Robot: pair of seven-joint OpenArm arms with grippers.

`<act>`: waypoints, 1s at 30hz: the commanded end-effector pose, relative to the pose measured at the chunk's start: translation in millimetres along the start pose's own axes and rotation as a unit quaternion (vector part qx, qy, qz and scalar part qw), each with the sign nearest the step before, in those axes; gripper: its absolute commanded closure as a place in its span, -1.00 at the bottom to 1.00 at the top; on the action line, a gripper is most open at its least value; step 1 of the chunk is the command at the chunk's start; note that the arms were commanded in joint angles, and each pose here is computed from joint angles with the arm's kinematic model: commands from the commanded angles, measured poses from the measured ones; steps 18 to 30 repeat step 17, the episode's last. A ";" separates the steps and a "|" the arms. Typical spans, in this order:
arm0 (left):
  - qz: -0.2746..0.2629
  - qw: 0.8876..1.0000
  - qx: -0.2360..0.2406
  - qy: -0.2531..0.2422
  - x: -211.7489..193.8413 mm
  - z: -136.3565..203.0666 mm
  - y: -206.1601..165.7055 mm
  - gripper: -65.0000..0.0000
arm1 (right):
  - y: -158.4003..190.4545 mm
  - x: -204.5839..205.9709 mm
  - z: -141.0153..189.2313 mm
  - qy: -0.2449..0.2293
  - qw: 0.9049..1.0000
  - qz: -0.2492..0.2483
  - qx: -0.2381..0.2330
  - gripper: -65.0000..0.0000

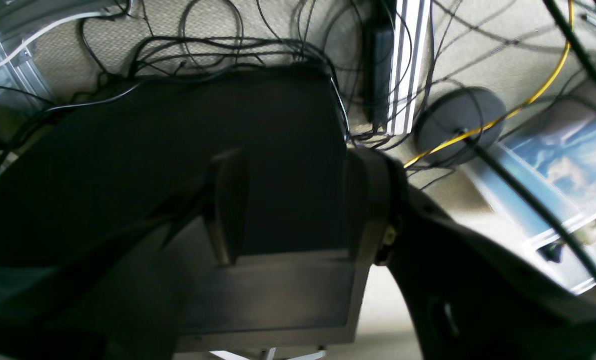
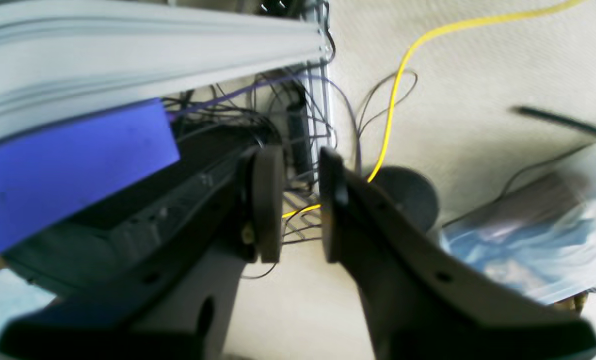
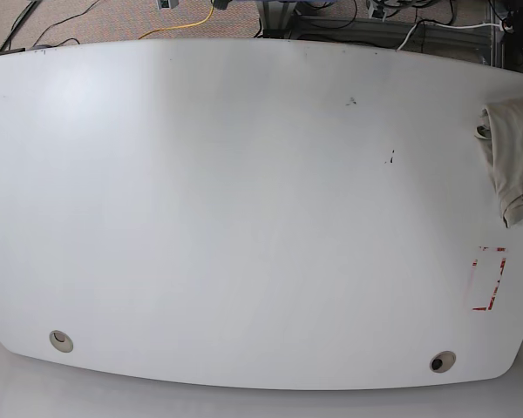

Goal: Layout the t-shirt on the table in an organized manner, then fold the t-shirt properly

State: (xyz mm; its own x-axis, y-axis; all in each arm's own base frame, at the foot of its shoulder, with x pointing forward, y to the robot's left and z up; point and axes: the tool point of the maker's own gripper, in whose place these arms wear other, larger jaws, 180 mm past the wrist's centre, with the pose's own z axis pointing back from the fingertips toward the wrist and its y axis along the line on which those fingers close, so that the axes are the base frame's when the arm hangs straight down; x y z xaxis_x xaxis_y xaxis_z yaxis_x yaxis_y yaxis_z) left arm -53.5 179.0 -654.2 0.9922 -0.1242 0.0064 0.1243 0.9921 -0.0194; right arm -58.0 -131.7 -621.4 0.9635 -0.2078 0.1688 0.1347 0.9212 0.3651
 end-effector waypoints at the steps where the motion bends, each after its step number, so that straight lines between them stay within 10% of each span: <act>1: 0.019 1.000 0.006 0.013 -9.2 -0.1 5.5 0.11 | -2.7 -10.8 -2.1 0.020 1.000 -0.003 -0.003 0.60; 30: 0.030 0.999 -0.002 0.012 0.6 -3.6 -6.0 0.11 | 4.5 -5.0 -13.7 0.031 1.000 0.000 0.000 0.60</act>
